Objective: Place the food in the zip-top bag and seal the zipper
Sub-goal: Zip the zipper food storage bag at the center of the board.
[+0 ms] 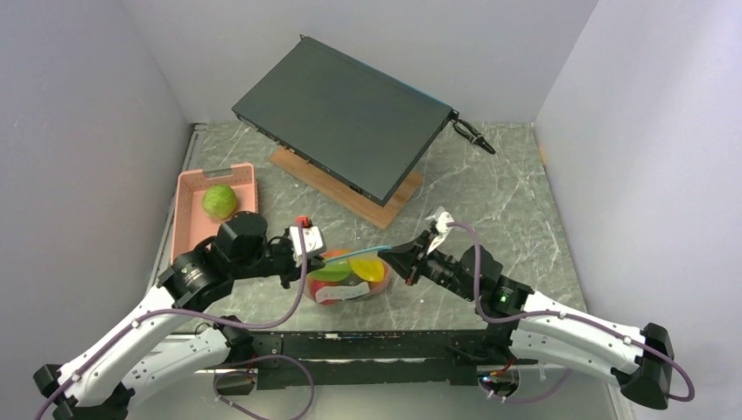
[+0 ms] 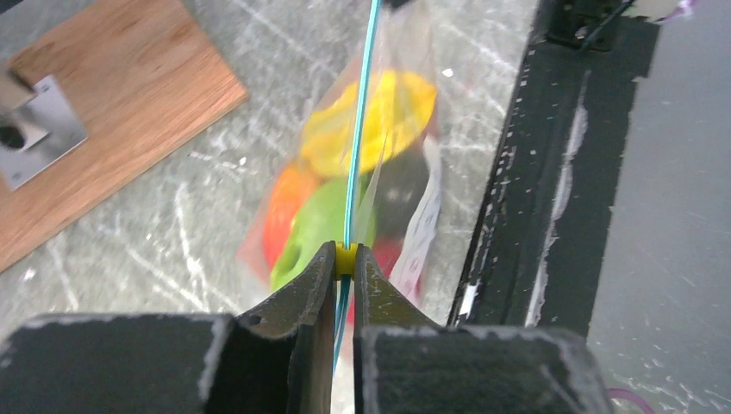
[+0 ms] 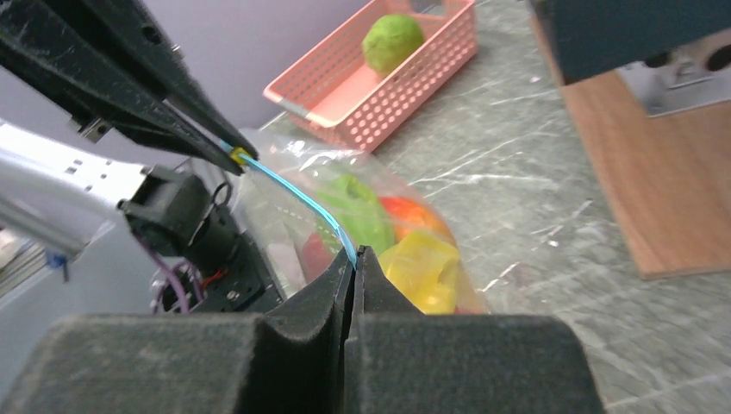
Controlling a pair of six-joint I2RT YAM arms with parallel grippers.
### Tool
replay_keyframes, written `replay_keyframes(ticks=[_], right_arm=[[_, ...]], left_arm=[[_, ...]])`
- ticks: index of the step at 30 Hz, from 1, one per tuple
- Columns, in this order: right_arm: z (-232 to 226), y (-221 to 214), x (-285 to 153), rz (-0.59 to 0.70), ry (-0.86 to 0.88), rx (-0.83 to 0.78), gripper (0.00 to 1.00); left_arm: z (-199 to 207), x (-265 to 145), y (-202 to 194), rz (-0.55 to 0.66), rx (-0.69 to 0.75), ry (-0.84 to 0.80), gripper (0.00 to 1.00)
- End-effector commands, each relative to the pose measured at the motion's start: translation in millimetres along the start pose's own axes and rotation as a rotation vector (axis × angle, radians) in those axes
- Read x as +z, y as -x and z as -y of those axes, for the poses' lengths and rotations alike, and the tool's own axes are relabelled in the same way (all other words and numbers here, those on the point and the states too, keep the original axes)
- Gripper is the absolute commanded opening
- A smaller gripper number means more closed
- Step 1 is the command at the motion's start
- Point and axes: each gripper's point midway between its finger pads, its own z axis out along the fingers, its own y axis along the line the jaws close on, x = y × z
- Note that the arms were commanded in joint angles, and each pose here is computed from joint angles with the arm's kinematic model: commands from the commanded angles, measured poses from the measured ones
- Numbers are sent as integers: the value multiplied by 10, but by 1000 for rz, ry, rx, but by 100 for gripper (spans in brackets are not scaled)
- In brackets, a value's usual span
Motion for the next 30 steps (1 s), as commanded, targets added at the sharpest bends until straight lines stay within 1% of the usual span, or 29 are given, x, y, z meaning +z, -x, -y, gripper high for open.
replay_keyframes(ticks=[1,4,9,12,16,20,26,28,29,30], right_arm=[[435,296,-176,133,-237,-22,0],[573,296,-281,138,-314,-33,0],[711,345,-452,167,-395,-33,0],[754,397,-539,194,-423,-33,0],[797,426,-605,199,-453,-44,0],[792,444,-617,201,-451,-49,0],[717,436,-540,171,-413,-62,0],[632,519,-519,173,-381,-59,0],[563,576,-513,175,-353,-55,0],[473,665,-507,186,-317,-51,0]], left_arm=[[-236,-232,-382,-123,-29,204,0],[-263,-319,-352,-83,-34,250,0],[-331,-424,-301,-38,-36,319,0],[-342,-436,-292,-30,-28,327,0],[-396,-449,-282,-32,-15,354,0],[-476,-444,-267,-44,-12,388,0],[-467,-369,-123,-30,-5,346,0],[-465,-375,-45,-11,-10,342,0],[-470,-386,-7,-3,-17,345,3],[-469,-401,39,7,-23,346,14]])
